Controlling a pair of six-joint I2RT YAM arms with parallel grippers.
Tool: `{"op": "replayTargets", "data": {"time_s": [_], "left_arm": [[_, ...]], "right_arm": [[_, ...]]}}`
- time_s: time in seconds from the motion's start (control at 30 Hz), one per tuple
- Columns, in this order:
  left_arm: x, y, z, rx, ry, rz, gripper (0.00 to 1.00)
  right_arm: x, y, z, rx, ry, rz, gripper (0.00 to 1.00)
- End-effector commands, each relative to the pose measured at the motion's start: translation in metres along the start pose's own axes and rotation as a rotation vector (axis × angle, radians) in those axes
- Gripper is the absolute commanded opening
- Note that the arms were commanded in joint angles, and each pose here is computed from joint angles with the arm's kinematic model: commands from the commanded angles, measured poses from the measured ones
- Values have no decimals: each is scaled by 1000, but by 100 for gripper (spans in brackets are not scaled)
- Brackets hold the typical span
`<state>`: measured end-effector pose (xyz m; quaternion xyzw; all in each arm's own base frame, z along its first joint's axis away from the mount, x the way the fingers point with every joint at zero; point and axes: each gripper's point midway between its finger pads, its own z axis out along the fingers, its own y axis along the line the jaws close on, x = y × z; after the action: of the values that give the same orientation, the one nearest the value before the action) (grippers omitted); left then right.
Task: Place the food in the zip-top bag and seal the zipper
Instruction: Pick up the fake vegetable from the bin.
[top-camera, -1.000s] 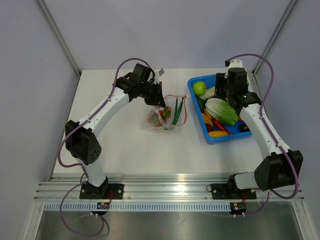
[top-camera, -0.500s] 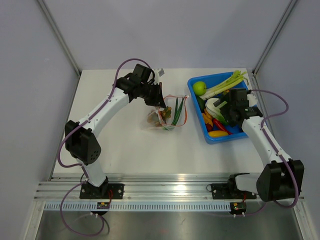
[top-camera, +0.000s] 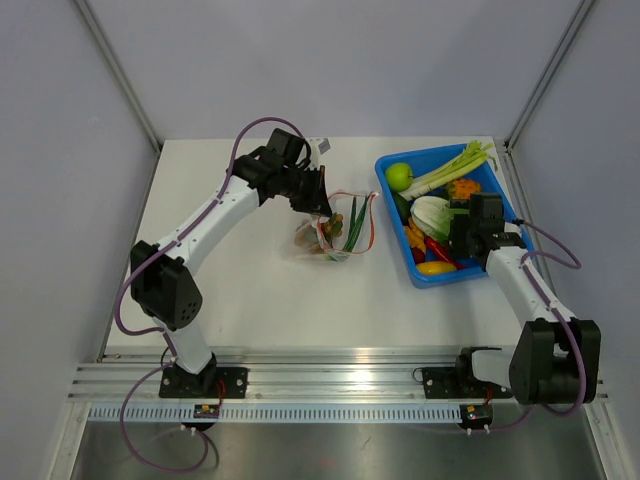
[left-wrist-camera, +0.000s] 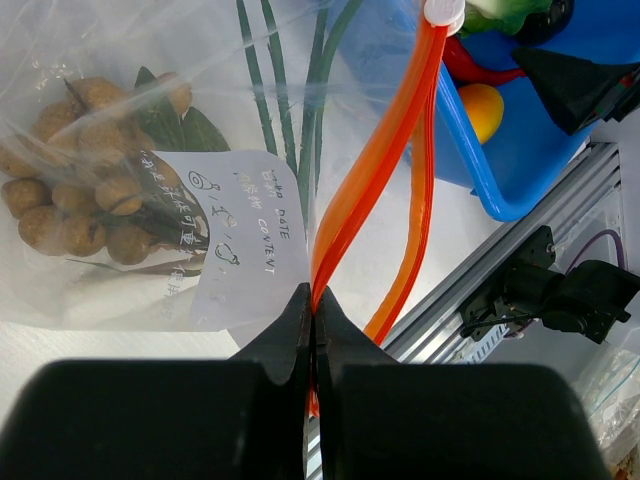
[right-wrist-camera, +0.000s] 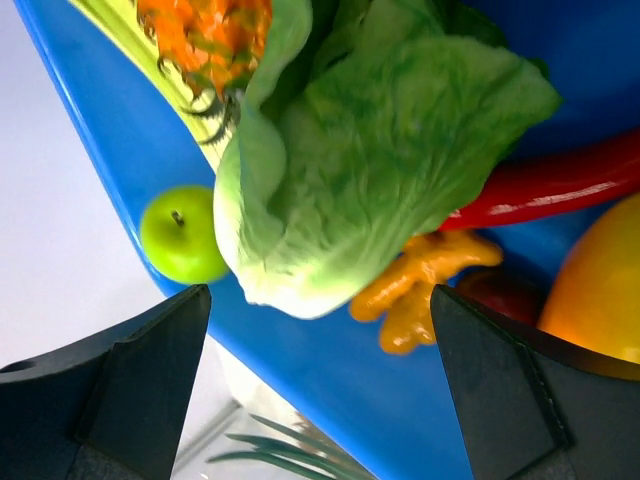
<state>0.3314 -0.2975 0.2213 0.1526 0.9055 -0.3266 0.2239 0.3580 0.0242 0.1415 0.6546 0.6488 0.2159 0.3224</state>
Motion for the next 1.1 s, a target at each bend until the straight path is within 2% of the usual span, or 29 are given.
{"op": "replayTargets", "data": {"time_s": [0.0, 0.3, 0.33, 0.43, 0.47, 0.5, 0.6, 0.67, 0.7, 0.8, 0.83, 0.97, 1.07], "left_arm": [[-10, -18, -21, 40, -58, 51, 0], [-9, -19, -24, 36, -58, 54, 0], [-8, -19, -24, 37, -58, 54, 0], [-8, -19, -25, 38, -56, 55, 0], [-8, -19, -25, 37, -56, 55, 0], [-7, -19, -25, 36, -54, 55, 0], [-7, -19, -25, 36, -55, 54, 0], [-9, -20, -24, 42, -58, 52, 0], [-10, -22, -24, 48, -60, 48, 0], [-16, -26, -23, 61, -67, 42, 0], [-18, -28, -24, 65, -73, 44, 0], [-31, -38, -27, 86, -105, 43, 0], [-40, -47, -26, 124, -121, 26, 0]], "right_arm": [[-14, 10, 15, -31, -6, 163, 99], [-7, -11, 52, 27, 60, 229, 99], [-7, -10, 54, 22, 55, 222, 96], [-9, -10, 57, 21, 44, 182, 73], [-10, -11, 57, 23, 41, 169, 59], [-10, -10, 56, 16, 39, 167, 51], [-14, -3, 48, -10, 25, 141, 34], [-16, 4, 39, -39, 17, 105, 27], [-18, 8, 35, -44, 12, 92, 18], [-26, 25, 16, -95, -18, 38, 4], [-29, 31, 10, -116, -31, 20, 1], [-42, 62, -28, -225, -86, -103, 0], [-39, 86, -52, -310, -68, -205, 0]]}}
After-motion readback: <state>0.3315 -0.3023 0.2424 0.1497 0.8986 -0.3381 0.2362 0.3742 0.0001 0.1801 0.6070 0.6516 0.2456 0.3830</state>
